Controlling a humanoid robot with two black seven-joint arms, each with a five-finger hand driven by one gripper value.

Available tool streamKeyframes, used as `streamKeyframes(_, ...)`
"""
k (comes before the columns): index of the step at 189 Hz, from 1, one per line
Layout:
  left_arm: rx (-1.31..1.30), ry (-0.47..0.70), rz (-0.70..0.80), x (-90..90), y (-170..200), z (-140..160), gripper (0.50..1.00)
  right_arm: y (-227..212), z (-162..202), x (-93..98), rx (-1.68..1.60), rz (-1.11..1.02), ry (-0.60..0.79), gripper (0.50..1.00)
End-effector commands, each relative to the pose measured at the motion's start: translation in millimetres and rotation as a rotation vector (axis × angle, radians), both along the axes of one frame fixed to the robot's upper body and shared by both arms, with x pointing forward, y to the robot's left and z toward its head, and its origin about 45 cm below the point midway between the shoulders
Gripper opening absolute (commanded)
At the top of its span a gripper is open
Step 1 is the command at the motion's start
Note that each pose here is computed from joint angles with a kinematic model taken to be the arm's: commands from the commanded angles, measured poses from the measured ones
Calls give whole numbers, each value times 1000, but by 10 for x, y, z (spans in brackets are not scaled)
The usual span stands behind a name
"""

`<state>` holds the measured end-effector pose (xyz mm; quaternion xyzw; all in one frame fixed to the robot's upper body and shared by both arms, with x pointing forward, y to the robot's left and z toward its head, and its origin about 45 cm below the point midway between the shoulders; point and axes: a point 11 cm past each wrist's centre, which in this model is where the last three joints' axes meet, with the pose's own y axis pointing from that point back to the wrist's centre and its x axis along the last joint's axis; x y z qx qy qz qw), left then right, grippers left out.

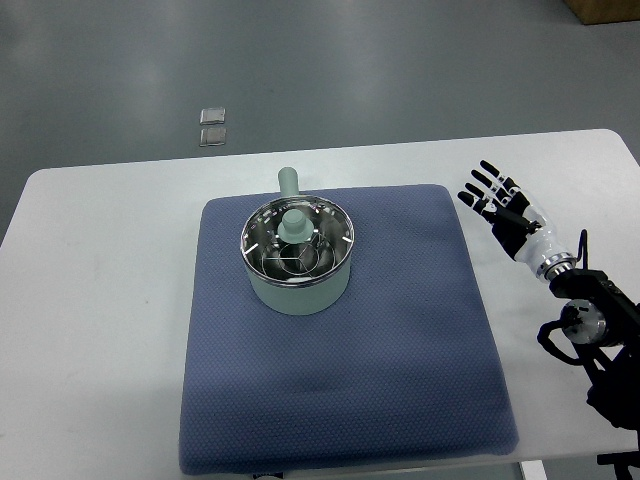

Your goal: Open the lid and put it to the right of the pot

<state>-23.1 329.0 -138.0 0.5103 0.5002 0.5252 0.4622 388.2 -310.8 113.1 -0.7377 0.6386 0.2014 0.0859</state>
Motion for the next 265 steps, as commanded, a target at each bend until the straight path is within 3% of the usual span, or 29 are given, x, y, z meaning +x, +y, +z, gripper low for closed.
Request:
streamKeyframes(1, 0, 0, 0, -1, 0, 0, 1000, 43, -9, 1, 1, 10, 2, 928)
streamKeyframes(265, 6, 1, -3, -4, 17, 2, 1000, 1, 141, 111, -14, 13, -31, 928)
